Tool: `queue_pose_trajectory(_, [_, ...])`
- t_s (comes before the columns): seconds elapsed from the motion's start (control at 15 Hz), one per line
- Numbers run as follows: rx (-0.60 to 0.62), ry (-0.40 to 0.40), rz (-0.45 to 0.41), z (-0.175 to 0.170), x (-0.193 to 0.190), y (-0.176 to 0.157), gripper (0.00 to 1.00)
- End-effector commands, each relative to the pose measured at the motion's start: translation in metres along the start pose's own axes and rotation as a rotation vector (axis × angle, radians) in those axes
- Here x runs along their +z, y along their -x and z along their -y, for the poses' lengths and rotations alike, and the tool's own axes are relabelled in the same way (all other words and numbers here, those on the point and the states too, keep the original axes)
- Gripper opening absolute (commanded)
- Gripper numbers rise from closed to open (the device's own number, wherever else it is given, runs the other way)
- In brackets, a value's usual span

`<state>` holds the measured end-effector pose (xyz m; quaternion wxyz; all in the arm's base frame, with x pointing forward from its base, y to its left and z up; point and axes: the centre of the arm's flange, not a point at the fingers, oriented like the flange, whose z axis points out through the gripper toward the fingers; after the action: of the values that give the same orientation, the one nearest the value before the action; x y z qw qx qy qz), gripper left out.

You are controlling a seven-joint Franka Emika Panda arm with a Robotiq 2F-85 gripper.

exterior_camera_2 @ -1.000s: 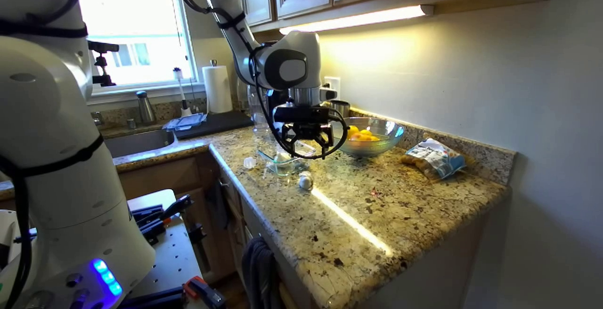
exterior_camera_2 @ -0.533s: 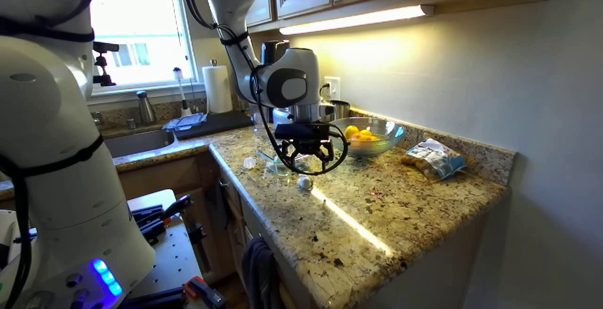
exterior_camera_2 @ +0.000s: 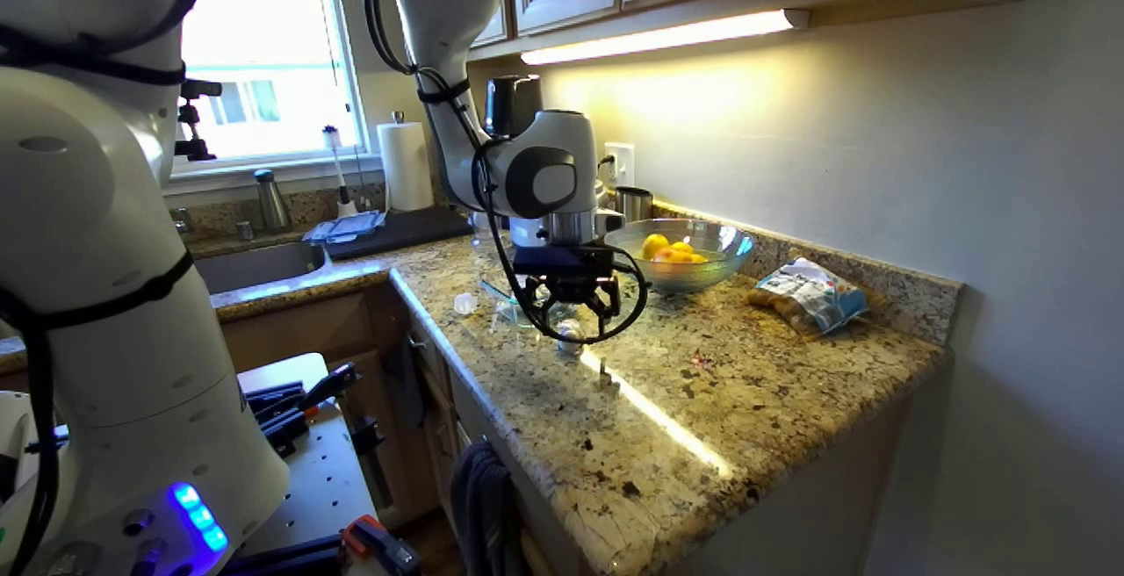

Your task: Pick up the three cloves of garlic from the countertop and put them in the bowl.

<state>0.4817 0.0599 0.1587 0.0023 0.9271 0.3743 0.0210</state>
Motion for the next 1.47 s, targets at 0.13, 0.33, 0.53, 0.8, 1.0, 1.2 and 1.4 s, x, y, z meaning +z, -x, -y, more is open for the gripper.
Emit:
queue_pose_trajectory(0.13, [0.029,0.012,0.003,-0.003,0.013,-0.004,0.73])
queue_pose_trajectory(0.33, [0.036,0.005,0.005,-0.003,0.016,-0.005,0.44])
queue_pose_trajectory(0.53, [0.044,0.002,0.001,-0.004,0.01,-0.007,0.23])
queue_pose_trajectory(0.8, [0.068,0.008,0.025,-0.004,-0.014,-0.005,0.17])
queue_pose_trajectory(1.0, [0.067,0.02,0.03,-0.004,-0.041,-0.004,0.17])
queue_pose_trajectory(1.2, [0.054,0.032,0.029,-0.002,-0.071,-0.007,0.17])
queue_pose_trajectory(1.4, [0.025,0.048,-0.005,0.004,-0.094,-0.018,0.17])
